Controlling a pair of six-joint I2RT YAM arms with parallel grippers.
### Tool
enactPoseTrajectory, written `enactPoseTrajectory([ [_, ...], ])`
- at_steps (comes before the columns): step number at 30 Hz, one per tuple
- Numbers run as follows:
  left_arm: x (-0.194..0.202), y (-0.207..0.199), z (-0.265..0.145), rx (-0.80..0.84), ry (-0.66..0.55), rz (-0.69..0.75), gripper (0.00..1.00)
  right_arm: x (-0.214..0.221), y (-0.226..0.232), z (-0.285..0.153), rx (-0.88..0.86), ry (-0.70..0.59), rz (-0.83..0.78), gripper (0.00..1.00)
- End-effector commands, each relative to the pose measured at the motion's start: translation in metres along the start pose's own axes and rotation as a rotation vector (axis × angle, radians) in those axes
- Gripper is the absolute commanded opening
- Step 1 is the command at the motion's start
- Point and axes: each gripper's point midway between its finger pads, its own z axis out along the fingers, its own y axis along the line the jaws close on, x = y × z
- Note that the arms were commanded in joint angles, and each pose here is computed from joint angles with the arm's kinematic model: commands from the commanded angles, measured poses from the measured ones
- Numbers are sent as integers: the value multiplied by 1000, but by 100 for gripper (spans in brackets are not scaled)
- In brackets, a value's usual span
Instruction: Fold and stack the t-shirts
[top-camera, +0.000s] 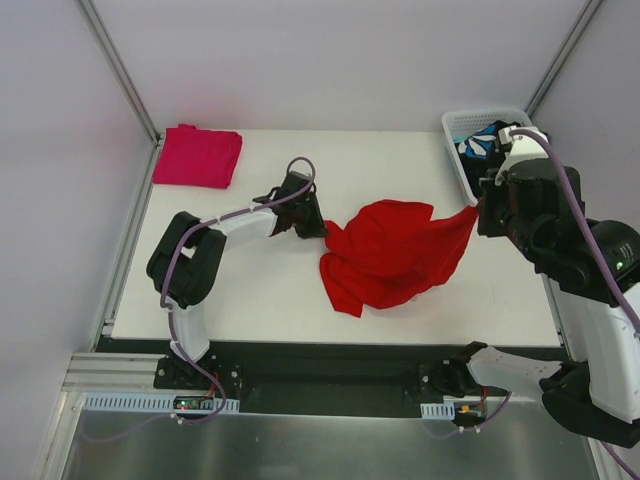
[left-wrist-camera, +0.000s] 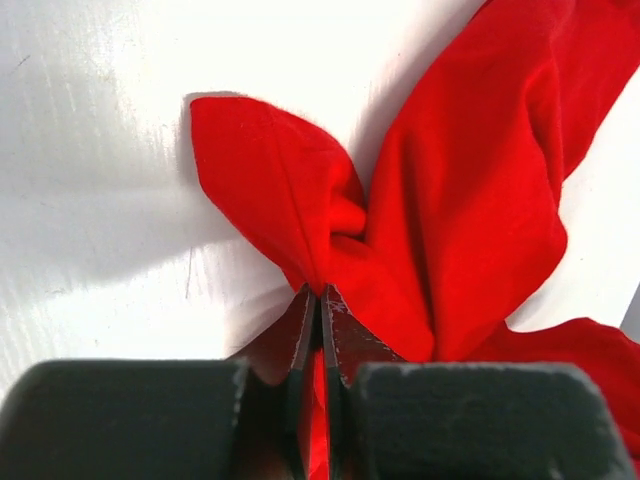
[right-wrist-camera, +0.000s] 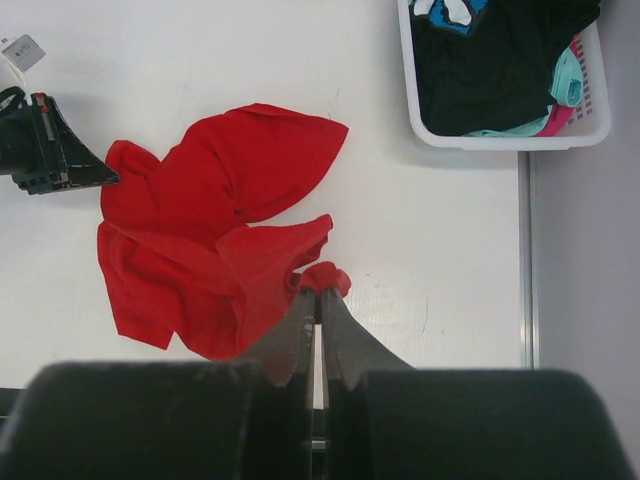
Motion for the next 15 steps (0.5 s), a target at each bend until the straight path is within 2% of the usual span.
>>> enactPoseTrajectory([
  [1, -18, -9, -25, -9, -58, 28, 0, -2, -3, -1, 8, -29, 12, 1],
  [5, -25, -7, -48, -66, -85, 61, 0, -2, -3, 8, 29, -25, -9, 1],
  [6, -41, -15, -65, -81, -144, 77, 0, -4, -2, 11, 32, -28, -16, 1],
  [8, -46, -11, -86, -144, -154, 111, 0, -11, -1, 18, 46, -22, -26, 1],
  [9, -65, -24, -108, -149, -228, 127, 0, -21, -3, 15, 46, -48, -12, 1],
  [14, -95, -48, -189, -187, -366, 190, 0, -57, -9, 16, 64, -119, 13, 1],
  [15, -98, -57, -216, -171, -402, 196, 0, -62, -7, 21, 64, -117, 14, 1],
])
